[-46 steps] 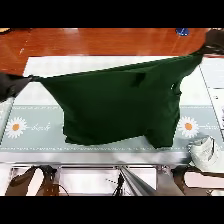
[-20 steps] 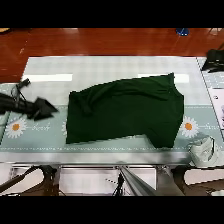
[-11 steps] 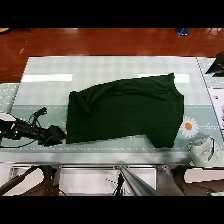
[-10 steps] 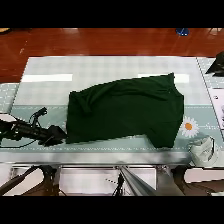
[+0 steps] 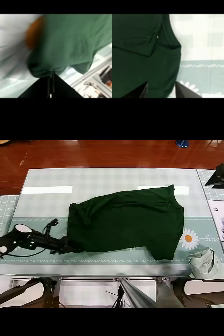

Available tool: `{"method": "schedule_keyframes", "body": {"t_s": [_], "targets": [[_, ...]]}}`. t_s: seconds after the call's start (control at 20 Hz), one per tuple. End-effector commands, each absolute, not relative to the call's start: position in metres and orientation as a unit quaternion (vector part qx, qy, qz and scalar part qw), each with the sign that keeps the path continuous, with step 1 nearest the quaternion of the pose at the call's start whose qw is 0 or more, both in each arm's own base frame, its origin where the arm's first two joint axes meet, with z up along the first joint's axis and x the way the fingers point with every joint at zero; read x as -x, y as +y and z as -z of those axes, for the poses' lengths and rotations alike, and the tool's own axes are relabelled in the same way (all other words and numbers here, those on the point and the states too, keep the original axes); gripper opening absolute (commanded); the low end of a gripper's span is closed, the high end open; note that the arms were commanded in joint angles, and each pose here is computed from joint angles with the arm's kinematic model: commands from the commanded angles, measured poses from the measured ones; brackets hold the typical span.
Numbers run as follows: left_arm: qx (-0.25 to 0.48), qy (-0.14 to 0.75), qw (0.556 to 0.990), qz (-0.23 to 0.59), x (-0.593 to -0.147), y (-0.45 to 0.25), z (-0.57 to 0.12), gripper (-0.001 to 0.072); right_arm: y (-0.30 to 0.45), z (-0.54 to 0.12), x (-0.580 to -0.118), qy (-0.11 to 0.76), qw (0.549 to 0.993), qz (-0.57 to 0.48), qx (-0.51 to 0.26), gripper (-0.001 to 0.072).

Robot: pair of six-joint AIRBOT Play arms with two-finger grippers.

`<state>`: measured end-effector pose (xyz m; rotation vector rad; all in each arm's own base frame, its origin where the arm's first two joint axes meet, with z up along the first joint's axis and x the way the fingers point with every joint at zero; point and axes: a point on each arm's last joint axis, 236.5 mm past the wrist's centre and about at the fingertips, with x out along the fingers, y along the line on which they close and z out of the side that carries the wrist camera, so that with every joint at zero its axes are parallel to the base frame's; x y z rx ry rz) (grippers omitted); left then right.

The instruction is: Fold the shirts.

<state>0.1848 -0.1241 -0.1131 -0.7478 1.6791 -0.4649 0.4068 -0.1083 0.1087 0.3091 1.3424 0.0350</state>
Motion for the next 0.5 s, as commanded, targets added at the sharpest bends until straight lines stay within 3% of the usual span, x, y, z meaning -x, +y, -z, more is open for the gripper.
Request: {"method": "schedule_keyframes", "body": {"t_s": [0.0, 0.2, 0.45], "targets": [[0.311, 0.723, 0.577, 0.219, -0.181, -0.132, 0.115, 0.0019, -0.135, -0.095, -0.384, 0.645, 0.749, 0.016, -0.149, 0.0465], [0.317, 0.713, 0.583, 0.224, -0.184, -0.127, 0.109, 0.0019, -0.13, -0.04, -0.332, 0.677, 0.694, 0.006, -0.246, 0.0493], [0.29, 0.692, 0.612, 0.251, -0.189, -0.125, 0.102, 0.0019, -0.084, 0.04, -0.296, 0.694, 0.66, -0.053, -0.282, 0.0493]]}}
